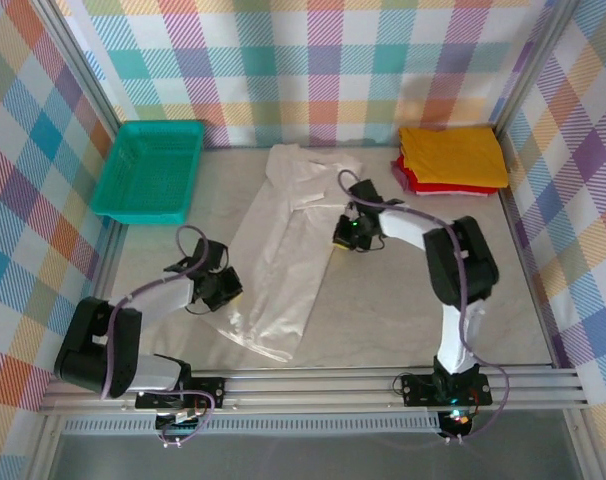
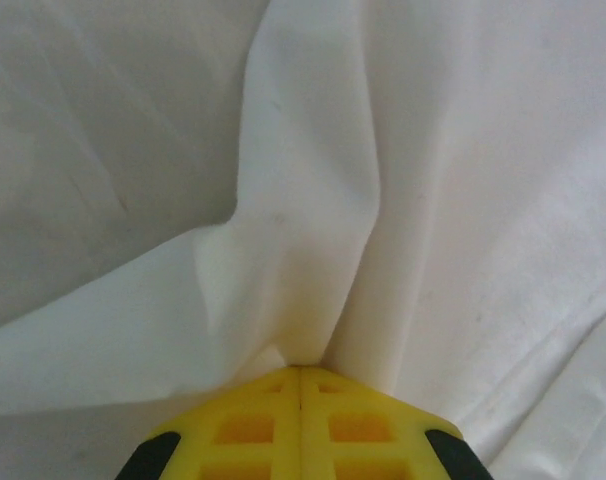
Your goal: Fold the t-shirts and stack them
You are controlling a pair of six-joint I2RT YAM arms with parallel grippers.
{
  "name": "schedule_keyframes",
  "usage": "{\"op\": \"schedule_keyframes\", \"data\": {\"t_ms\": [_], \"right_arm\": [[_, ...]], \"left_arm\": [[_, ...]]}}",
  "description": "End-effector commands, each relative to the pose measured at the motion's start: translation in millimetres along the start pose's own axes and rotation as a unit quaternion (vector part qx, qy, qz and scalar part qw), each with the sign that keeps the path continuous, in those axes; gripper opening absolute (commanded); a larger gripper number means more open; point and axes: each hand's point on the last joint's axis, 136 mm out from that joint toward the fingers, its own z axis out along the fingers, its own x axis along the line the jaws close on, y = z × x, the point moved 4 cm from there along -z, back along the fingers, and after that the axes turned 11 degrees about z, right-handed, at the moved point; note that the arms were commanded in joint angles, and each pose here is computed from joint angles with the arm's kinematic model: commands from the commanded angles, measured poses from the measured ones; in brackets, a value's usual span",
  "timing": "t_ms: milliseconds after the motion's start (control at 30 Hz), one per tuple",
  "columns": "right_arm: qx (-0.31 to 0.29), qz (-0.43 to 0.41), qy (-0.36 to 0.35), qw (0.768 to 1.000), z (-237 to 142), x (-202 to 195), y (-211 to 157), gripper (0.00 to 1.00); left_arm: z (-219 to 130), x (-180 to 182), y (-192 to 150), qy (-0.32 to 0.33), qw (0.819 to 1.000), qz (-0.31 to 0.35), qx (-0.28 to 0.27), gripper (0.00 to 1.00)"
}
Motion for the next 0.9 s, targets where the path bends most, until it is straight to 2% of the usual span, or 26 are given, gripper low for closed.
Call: {"op": "schedule_keyframes", "data": {"t_ms": [0,200,333,400,467,533,700,867], "right_arm": [[-0.1,0.012,0.047,0.994,-61.9,1.7,43.3,0.0],[-0.119,0.029,0.029,0.992,-86.4,-38.5,54.1,0.0],[-0.065,0.01,0.066,0.996,-75.6,-28.6,32.7,0.0],[-0.039,-0.026,0.067,0.997,-64.3,-16.5,13.9,0.0],[-0.024,-0.063,0.041,0.997,-51.0,-7.3,-3.4,0.0],[-0.01,-0.065,0.028,0.997,-41.3,-2.4,-9.2,0.0],[-0.02,-0.08,-0.034,0.996,-24.7,4.8,0.4,0.0],[-0.041,-0.105,-0.099,0.989,-6.1,14.3,15.0,0.0]], "left_arm": [[4.6,17.0,-55.9,0.052,0.996,-0.041,0.061,0.0],[8.2,-31.6,-58.3,0.013,0.998,0.008,0.056,0.0],[19.9,-67.8,-59.0,-0.003,0.997,0.05,0.059,0.0],[18.1,-81.9,-53.7,-0.009,0.997,0.06,0.047,0.0],[5.3,-90.5,-44.6,-0.011,0.997,0.067,0.027,0.0],[-13.0,-95.8,-37.4,-0.007,0.997,0.077,0.013,0.0],[-52.7,-83.6,-44.5,0.011,0.996,0.08,0.023,0.0],[-73.0,-46.8,-36.4,0.035,0.997,0.057,-0.036,0.0]]}}
